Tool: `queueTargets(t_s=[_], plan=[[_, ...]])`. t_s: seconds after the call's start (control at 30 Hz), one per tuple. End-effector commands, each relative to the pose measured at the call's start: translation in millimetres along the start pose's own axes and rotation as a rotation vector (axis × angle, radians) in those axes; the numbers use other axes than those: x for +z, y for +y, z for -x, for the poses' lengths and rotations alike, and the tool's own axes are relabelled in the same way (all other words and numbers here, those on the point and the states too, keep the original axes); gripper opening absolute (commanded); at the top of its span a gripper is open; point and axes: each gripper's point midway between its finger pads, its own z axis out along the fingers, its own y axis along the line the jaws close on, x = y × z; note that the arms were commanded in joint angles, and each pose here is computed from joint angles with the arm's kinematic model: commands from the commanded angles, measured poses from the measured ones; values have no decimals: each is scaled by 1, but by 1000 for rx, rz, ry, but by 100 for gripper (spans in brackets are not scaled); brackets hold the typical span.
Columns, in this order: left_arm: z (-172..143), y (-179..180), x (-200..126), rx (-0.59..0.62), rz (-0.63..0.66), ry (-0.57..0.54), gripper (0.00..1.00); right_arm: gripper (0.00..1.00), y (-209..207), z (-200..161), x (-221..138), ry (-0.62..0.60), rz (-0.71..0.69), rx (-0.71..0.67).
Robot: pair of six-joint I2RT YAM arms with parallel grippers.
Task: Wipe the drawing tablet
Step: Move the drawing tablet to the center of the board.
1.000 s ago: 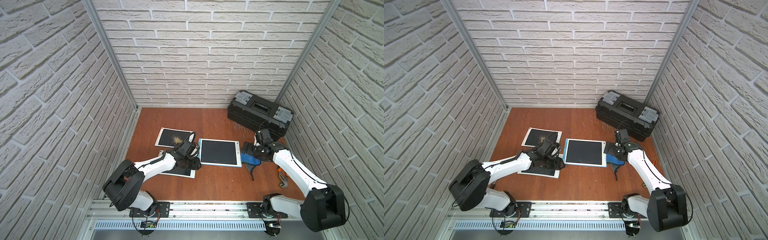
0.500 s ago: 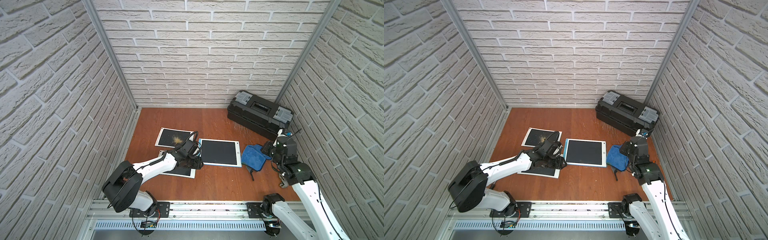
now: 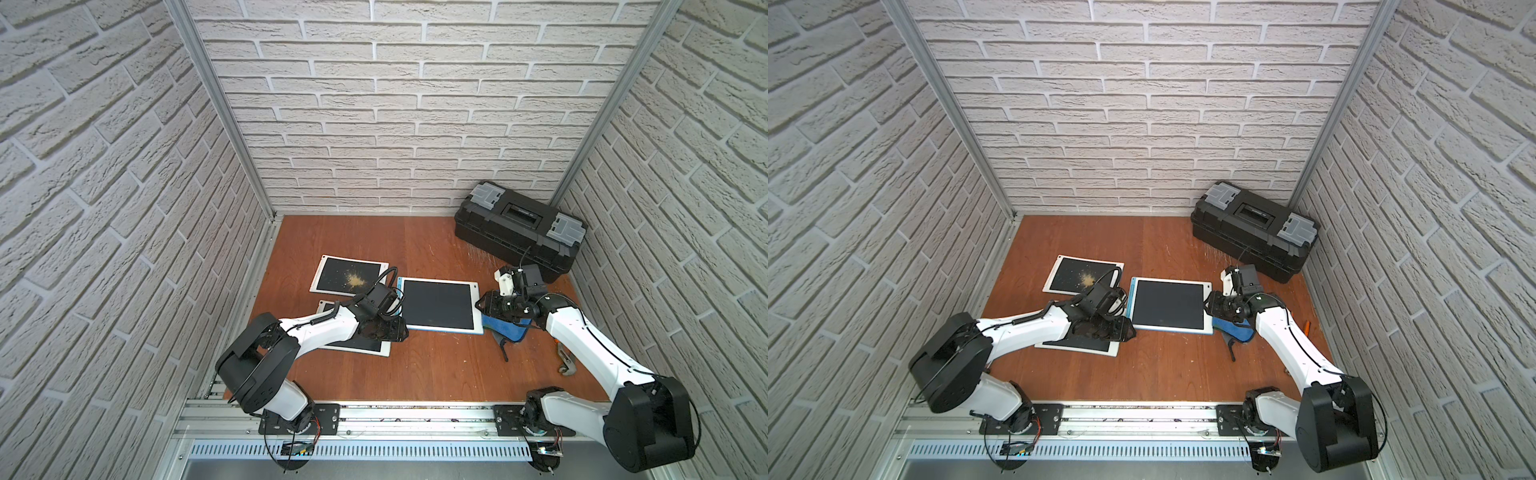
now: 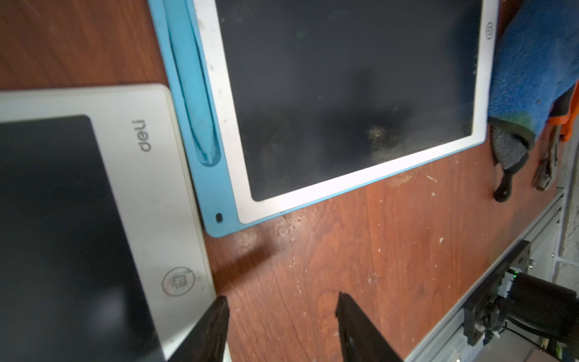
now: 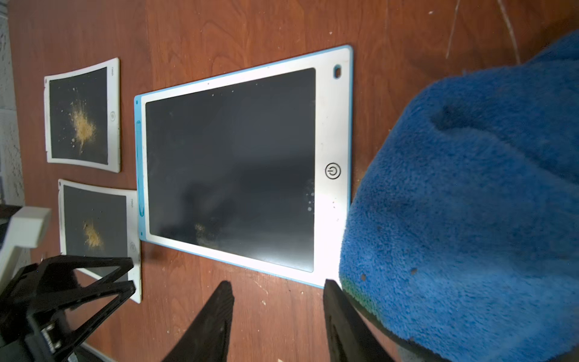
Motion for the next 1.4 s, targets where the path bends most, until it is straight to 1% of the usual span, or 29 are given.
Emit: queueTargets(t_s=[0.0,0.1,0.13,0.3,0.4,0.57,0.7,0.83,0.93,1.07,1.17,1.23,1.37], plan=[[0,1,11,-22,-22,16,57,48,16,11,-6,-55,72,-47],[1,-3,16,-25,-45,28,57,48,14,11,-6,-54,61,-58],[0,-1,18,-31,-31,37,57,48,13,11,-6,-56,57,-58],[-6,31,18,-40,135,75,55,48,12,11,-6,-63,52,-58],[-11,54,14,-62,205,96,54,48,12,12,-7,-62,45,-60],[-15,89,6,-125,252,103,53,48,14,14,-8,-65,52,-64],[-13,104,-4,-155,263,80,53,48,11,15,-7,-66,35,-58],[-6,103,-8,-145,250,63,53,48,10,15,-4,-60,33,-51],[6,90,-8,-132,198,34,53,48,5,17,-1,-60,5,-43],[38,61,-8,-109,94,-40,57,48,-6,22,14,-37,-50,-14],[62,42,-5,-106,24,-77,57,47,-11,28,29,-17,-74,7],[74,38,-3,-101,12,-94,57,47,-15,31,37,-14,-84,24],[91,42,4,-117,-1,-119,57,47,-14,36,52,15,-73,48]])
